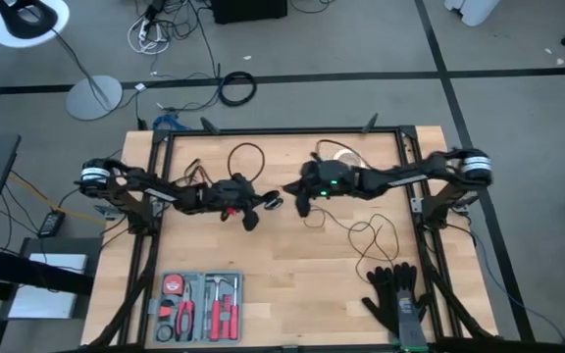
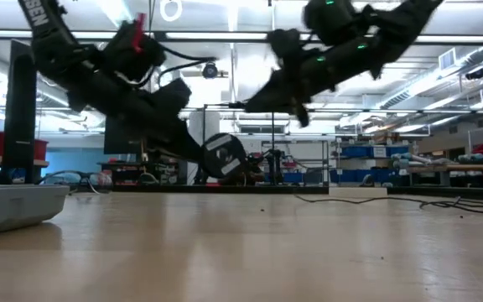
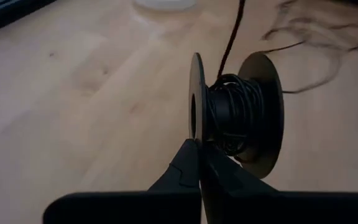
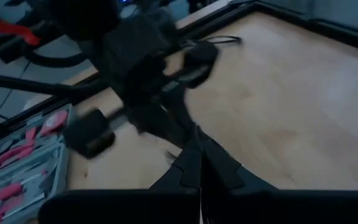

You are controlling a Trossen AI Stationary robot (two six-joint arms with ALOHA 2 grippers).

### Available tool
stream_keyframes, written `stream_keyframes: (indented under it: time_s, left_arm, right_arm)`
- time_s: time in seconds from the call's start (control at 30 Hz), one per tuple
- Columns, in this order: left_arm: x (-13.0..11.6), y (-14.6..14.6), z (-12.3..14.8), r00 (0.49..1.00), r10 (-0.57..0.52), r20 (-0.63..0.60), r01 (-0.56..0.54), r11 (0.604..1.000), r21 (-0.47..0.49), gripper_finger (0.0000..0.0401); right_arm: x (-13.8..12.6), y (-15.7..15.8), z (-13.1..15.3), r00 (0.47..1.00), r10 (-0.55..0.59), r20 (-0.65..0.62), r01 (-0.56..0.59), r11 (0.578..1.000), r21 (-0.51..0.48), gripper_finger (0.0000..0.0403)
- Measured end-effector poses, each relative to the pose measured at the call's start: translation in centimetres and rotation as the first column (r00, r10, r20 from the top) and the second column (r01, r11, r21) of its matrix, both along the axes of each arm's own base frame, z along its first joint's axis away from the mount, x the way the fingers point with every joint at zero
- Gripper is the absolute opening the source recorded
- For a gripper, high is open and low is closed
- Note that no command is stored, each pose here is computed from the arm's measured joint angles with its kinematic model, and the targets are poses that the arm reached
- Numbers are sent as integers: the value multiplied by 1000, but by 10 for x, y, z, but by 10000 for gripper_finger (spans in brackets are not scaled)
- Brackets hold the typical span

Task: Coil cords
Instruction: Coil the black wire on the black spool

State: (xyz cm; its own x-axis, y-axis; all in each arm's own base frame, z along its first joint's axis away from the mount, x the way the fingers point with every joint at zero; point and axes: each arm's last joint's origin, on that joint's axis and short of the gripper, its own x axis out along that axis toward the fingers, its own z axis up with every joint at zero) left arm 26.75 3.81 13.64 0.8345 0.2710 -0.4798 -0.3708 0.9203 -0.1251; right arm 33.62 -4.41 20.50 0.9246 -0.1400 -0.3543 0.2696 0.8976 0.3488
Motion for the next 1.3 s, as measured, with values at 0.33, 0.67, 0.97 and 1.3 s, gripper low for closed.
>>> stream_keyframes:
  time_s: [0.33, 0.67, 0.97, 1.3]
  left_arm:
    - [12, 4, 14, 998, 60, 25, -61, 997, 48, 0]
    - [16, 9, 24, 984, 93, 153, -94, 996, -1, 0]
    - [14, 6, 24, 978, -1, 210, 14, 998, -57, 0]
    - [-2, 2, 12, 968, -40, 248, 50, 998, -34, 0]
  right_arm:
    - [50, 6, -29, 987, 135, -87, -134, 991, 8, 0]
    - [43, 21, -58, 953, 109, -284, -102, 994, 37, 0]
    - [4, 18, -55, 917, 82, -391, -71, 997, 43, 0]
    - [-41, 5, -19, 984, -6, -179, 12, 999, 31, 2]
